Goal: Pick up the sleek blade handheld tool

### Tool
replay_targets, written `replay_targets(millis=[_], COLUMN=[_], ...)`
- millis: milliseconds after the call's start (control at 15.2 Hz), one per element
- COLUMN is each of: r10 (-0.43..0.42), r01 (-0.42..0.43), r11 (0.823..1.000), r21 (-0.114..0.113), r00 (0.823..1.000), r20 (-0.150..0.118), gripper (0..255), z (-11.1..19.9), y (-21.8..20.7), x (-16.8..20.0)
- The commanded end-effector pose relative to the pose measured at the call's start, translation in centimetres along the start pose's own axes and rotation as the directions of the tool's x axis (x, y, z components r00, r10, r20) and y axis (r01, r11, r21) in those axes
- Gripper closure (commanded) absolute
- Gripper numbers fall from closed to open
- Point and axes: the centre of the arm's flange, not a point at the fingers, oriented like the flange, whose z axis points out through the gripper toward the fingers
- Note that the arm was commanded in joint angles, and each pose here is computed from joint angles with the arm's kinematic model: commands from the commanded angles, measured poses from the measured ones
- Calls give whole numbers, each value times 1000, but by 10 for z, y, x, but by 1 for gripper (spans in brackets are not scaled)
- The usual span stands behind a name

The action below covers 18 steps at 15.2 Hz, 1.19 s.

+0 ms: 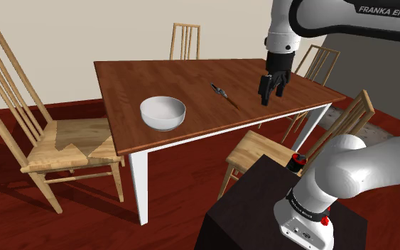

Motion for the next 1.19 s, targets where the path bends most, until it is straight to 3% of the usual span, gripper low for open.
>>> replay_targets(millis=[0,1122], r10=[0,49], r01=[0,-40], r11=[1000,996], r21=[0,82], r00=[1000,992], r20=[0,-113], gripper=[0,0], z=[0,67], y=[0,114], x=[0,171])
